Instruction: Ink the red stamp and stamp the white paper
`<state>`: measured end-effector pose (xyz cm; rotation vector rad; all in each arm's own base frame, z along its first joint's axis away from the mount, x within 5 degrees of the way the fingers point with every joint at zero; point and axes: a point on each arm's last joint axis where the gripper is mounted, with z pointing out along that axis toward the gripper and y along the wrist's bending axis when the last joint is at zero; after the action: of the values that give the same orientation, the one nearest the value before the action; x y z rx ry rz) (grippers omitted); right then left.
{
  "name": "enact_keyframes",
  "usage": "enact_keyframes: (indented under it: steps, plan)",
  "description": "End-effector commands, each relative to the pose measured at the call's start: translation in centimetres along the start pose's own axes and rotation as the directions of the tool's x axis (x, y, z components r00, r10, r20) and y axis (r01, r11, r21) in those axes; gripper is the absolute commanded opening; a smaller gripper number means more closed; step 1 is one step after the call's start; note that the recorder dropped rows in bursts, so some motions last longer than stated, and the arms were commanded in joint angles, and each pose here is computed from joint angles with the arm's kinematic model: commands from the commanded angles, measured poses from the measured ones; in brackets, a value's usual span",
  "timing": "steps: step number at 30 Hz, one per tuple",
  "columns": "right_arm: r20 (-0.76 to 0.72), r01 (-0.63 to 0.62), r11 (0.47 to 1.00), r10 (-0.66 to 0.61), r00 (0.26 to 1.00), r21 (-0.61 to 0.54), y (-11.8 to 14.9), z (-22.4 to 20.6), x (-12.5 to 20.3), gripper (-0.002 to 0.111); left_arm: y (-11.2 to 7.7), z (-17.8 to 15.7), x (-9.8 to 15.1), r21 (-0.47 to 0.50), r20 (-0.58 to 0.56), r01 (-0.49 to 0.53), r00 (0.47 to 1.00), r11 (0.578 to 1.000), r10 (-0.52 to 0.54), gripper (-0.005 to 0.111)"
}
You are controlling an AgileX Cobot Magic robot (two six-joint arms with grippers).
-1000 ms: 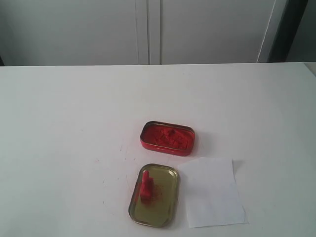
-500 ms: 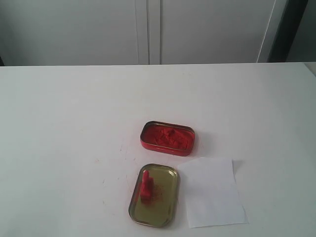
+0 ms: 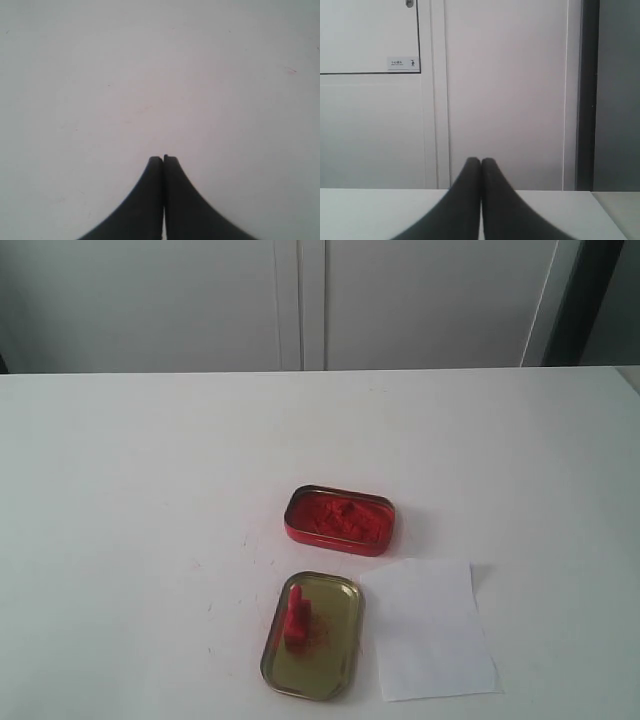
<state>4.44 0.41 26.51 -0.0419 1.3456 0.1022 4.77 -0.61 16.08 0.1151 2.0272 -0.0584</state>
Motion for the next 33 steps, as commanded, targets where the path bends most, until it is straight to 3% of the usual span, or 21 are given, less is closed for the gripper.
enact_keyframes:
  steps: [1, 11, 29, 33]
  plan:
    - [-0.114, 0.014, 1.000, -0.012, 0.993, 0.014, 0.0, 0.5, -3.1, 0.000, 0.0, 0.1, 0.4, 0.000, -0.021, 0.001, 1.000, 1.000, -0.001, 0.000]
    - [-0.454, -0.021, 0.999, 0.032, 0.890, 0.029, 0.2, 4.5, -7.7, 0.000, 0.0, 0.1, 0.4, 0.000, -0.021, 0.001, 1.000, 1.000, -0.001, 0.000]
    - [-0.512, -0.019, 0.999, 0.033, 0.858, 0.032, 0.2, 5.7, -8.0, 0.000, 0.0, 0.1, 0.4, 0.000, -0.021, 0.001, 1.000, 1.000, -0.001, 0.000]
    - [-0.592, -0.016, 0.999, 0.035, 0.805, 0.037, 0.2, 6.3, -7.9, 0.000, 0.0, 0.1, 0.4, 0.000, -0.021, 0.001, 1.000, 1.000, -0.001, 0.000]
